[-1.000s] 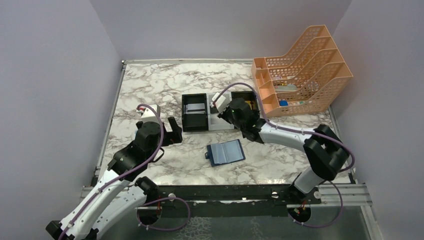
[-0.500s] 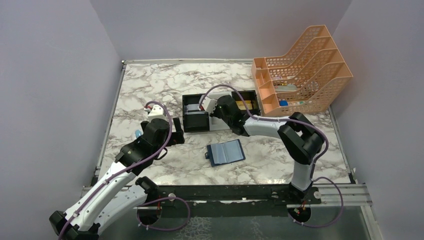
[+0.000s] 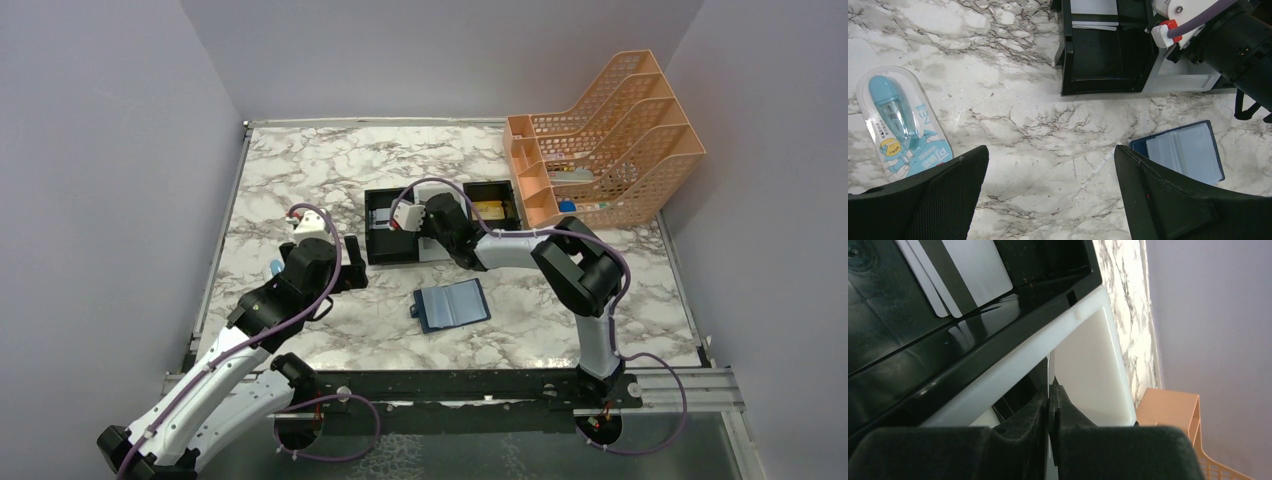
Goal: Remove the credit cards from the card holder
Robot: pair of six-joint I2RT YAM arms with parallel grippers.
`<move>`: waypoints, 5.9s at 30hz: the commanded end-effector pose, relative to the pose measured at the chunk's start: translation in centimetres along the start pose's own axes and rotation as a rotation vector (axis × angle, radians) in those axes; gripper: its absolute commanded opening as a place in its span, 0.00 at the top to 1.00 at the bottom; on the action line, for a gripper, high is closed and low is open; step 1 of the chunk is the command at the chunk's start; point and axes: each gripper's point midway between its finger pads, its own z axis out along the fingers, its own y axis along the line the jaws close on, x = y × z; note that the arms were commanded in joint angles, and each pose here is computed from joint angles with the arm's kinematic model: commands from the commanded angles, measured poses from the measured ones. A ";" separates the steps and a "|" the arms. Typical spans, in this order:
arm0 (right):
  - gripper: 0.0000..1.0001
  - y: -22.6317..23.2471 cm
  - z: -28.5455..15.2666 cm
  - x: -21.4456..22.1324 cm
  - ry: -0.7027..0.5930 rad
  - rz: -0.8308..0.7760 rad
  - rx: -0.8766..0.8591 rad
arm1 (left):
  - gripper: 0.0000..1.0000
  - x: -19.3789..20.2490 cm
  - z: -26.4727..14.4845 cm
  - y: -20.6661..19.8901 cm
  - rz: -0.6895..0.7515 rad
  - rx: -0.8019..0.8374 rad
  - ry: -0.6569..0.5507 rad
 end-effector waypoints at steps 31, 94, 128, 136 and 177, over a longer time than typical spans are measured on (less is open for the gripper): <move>0.71 0.5 -1.1 1.1 -0.028 -0.010 -0.069 | 0.01 0.4 0.6 0.0 0.037 -0.011 0.028; 0.45 11.0 -21.4 5.3 0.243 1.424 -0.307 | 0.20 13.5 4.9 -13.2 -0.063 0.243 0.306; 0.66 13.2 -20.0 3.7 0.248 1.396 -0.471 | 0.57 16.6 8.0 -10.8 0.090 0.082 0.319; 0.72 12.5 -20.8 2.8 0.215 1.412 -0.492 | 0.63 17.1 7.9 -10.7 0.102 0.099 0.335; 0.62 15.3 -21.3 -6.1 0.029 1.499 -1.078 | 0.66 16.0 6.5 -11.7 0.039 0.231 0.287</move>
